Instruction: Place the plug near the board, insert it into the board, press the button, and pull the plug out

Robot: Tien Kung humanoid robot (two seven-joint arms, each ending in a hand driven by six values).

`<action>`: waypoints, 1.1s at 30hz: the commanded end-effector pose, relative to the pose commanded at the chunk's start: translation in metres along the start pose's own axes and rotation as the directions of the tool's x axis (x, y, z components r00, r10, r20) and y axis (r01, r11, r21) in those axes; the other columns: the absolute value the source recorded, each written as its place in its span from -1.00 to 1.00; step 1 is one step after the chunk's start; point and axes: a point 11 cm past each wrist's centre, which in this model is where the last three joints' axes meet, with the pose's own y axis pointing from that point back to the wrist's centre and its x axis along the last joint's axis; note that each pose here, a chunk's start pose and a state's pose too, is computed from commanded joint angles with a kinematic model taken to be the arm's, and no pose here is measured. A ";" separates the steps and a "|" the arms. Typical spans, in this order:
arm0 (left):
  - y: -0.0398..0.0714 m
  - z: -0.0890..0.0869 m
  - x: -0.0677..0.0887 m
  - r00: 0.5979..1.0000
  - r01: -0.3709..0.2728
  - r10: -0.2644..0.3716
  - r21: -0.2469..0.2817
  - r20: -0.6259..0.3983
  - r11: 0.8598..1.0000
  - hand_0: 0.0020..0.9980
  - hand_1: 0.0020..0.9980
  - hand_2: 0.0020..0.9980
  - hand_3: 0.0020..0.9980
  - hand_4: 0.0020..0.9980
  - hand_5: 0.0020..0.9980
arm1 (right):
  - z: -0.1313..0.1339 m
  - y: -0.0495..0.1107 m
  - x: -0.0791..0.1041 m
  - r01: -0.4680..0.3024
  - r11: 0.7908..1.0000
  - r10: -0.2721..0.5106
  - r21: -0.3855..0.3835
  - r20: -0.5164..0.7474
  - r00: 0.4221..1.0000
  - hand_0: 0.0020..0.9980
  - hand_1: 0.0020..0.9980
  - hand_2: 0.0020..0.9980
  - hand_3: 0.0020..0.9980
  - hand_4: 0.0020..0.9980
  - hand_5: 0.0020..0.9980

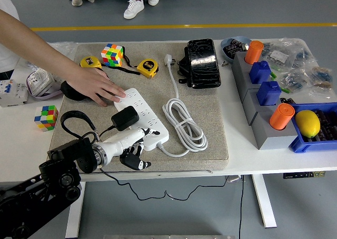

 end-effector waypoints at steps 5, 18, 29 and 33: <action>-0.002 -0.007 -0.001 1.000 -0.003 0.003 0.024 0.008 1.000 -0.87 -0.80 -0.67 0.87 0.59 -1.00 | 0.000 0.000 0.000 0.000 1.000 0.000 0.000 -0.001 1.000 0.10 0.19 0.08 0.02 0.68 -0.28; -0.002 -0.010 0.002 1.000 -0.016 0.016 0.026 -0.004 1.000 -0.88 -0.80 -0.67 0.86 0.59 -1.00 | 0.000 0.000 0.000 0.001 1.000 -0.001 0.000 -0.001 1.000 0.10 0.19 0.08 0.02 0.68 -0.27; -0.001 -0.008 0.001 1.000 0.004 -0.003 0.016 -0.025 1.000 -0.88 -0.80 -0.67 0.85 0.59 -1.00 | 0.000 0.000 0.000 0.001 1.000 -0.001 0.000 -0.002 1.000 0.10 0.19 0.07 0.02 0.67 -0.27; 0.000 -0.008 -0.001 0.999 0.023 -0.022 0.012 -0.041 1.000 -0.87 -0.80 -0.67 0.84 0.59 -1.00 | 0.000 0.000 0.000 0.002 1.000 -0.002 0.000 -0.002 1.000 0.10 0.19 0.08 0.02 0.68 -0.27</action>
